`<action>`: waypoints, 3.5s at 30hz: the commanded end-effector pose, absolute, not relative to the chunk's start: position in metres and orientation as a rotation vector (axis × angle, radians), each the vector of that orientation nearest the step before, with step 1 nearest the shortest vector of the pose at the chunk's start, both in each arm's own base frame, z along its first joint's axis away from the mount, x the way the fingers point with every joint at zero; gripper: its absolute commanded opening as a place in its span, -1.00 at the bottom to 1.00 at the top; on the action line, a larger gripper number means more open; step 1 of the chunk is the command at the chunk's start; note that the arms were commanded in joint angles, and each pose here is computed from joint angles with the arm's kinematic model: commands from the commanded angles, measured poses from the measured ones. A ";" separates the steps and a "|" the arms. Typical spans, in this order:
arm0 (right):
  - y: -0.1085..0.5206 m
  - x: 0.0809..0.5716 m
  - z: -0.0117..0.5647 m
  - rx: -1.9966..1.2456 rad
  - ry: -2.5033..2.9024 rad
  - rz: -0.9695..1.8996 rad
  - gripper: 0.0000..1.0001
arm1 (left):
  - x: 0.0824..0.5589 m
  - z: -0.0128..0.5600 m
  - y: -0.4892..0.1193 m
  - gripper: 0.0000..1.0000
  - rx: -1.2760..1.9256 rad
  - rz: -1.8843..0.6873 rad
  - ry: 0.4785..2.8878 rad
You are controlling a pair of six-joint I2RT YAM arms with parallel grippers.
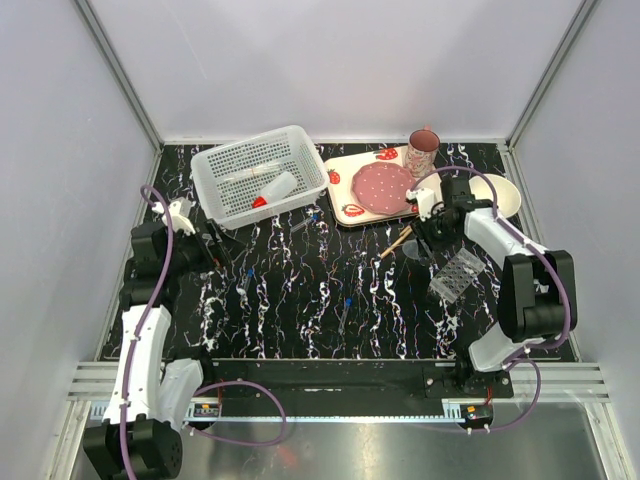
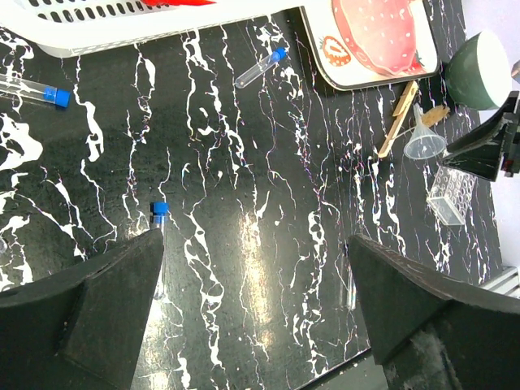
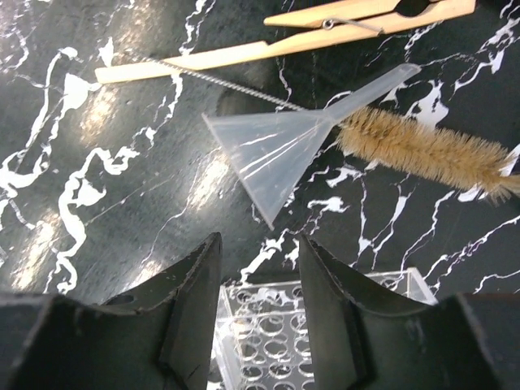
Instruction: Organize the chemistry lab equipment
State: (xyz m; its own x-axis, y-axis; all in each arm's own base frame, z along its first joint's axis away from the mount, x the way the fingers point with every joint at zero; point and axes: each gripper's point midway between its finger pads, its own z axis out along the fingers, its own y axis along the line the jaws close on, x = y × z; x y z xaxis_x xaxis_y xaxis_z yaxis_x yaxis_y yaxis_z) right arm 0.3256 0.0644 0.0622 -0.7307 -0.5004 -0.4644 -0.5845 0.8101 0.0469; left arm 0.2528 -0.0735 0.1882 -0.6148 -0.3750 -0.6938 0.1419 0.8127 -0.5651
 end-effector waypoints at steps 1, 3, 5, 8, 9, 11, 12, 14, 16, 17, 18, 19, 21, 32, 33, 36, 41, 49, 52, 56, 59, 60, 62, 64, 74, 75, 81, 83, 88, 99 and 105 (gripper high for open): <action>0.061 0.354 0.064 -0.801 2.498 0.146 -0.05 | 0.255 0.196 -0.079 0.98 -0.120 -0.766 2.079; 0.062 0.359 0.060 -0.805 2.491 0.126 -0.10 | 0.255 0.195 -0.080 0.98 -0.118 -0.766 2.080; 0.061 0.363 0.059 -0.809 2.482 0.104 -0.17 | 0.255 0.196 -0.080 0.98 -0.116 -0.764 2.078; 0.061 0.365 0.053 -0.804 2.490 0.085 -0.30 | 0.255 0.197 -0.081 0.98 -0.112 -0.763 2.076; 0.061 0.364 0.050 -0.802 2.502 0.079 -0.33 | 0.254 0.197 -0.083 0.98 -0.102 -0.771 2.077; 0.061 0.362 0.047 -0.806 2.510 0.075 -0.42 | 0.253 0.198 -0.085 0.98 -0.094 -0.777 2.075; 0.060 0.362 0.046 -0.801 2.514 0.069 -0.50 | 0.253 0.198 -0.085 0.98 -0.090 -0.778 2.074; 0.060 0.358 0.045 -0.801 2.519 0.067 -0.57 | 0.253 0.199 -0.087 0.98 -0.081 -0.783 2.069; 0.058 0.355 0.047 -0.797 2.519 0.057 -0.66 | 0.252 0.201 -0.088 0.98 -0.072 -0.789 2.064; 0.057 0.354 0.047 -0.798 2.515 0.056 -0.68 | 0.252 0.201 -0.089 0.98 -0.070 -0.791 2.064; 0.057 0.353 0.051 -0.795 2.505 0.053 -0.71 | 0.252 0.202 -0.089 0.98 -0.068 -0.793 2.060; 0.057 0.351 0.051 -0.796 2.506 0.055 -0.74 | 0.251 0.201 -0.089 0.98 -0.068 -0.795 2.062; 0.057 0.349 0.060 -0.789 2.488 0.052 -0.78 | 0.251 0.202 -0.090 0.98 -0.066 -0.796 2.061; 0.066 0.314 0.103 -0.910 2.393 0.137 -0.88 | 0.240 0.214 -0.118 0.98 0.070 -0.925 2.010; 0.069 0.311 0.109 -0.922 2.369 0.156 -0.88 | 0.238 0.216 -0.121 0.98 0.090 -0.934 1.997; 0.079 0.299 0.118 -0.972 2.334 0.238 -0.88 | 0.229 0.222 -0.136 0.98 0.176 -0.962 1.951; 0.109 0.264 0.130 -1.112 2.251 0.509 -0.88 | 0.211 0.227 -0.164 0.98 0.332 -0.974 1.893; 0.154 0.218 0.143 -1.225 2.097 0.969 -0.87 | 0.190 0.226 -0.195 0.98 0.468 -0.981 1.842; 0.166 0.205 0.145 -1.243 2.065 1.111 -0.87 | 0.187 0.225 -0.209 0.98 0.533 -0.973 1.829; 0.178 0.194 0.141 -1.293 2.066 1.237 -0.87 | 0.174 0.224 -0.243 0.98 0.722 -0.961 1.809; 0.187 0.187 0.144 -1.323 2.041 1.338 -0.88 | 0.168 0.214 -0.265 0.98 0.934 -0.866 1.790; 0.188 0.187 0.146 -1.328 2.029 1.355 -0.88 | 0.167 0.202 -0.271 0.98 1.001 -0.827 1.816; 0.191 0.182 0.149 -1.329 2.010 1.418 -0.88 | 0.165 0.194 -0.284 0.98 1.166 -0.741 1.759; 0.192 0.176 0.151 -1.342 1.996 1.465 -0.87 | 0.164 0.190 -0.293 0.98 1.297 -0.653 1.671; 0.211 0.147 0.151 -1.479 1.941 1.627 -0.87 | 0.176 0.171 -0.337 0.98 1.533 -0.472 1.372; 0.212 0.145 0.152 -1.483 1.943 1.637 -0.86 | 0.174 0.170 -0.341 0.98 1.539 -0.498 1.369; 0.216 0.137 0.156 -1.516 1.906 1.685 -0.86 | 0.166 0.154 -0.359 0.59 1.588 -0.580 1.398; 0.217 0.137 0.155 -1.527 1.897 1.691 -0.86 | 0.165 0.143 -0.361 0.30 1.614 -0.580 1.426; 0.217 0.135 0.154 -1.544 1.896 1.711 -0.86 | 0.166 0.143 -0.366 -0.59 1.596 -0.596 1.463; 0.215 0.147 0.146 -1.558 1.944 1.572 -0.02 | 0.153 0.142 -0.347 -1.00 1.475 -0.666 1.610; 0.186 0.179 0.154 -1.384 1.992 1.267 0.47 | 0.161 0.166 -0.317 -1.00 1.198 -0.699 1.708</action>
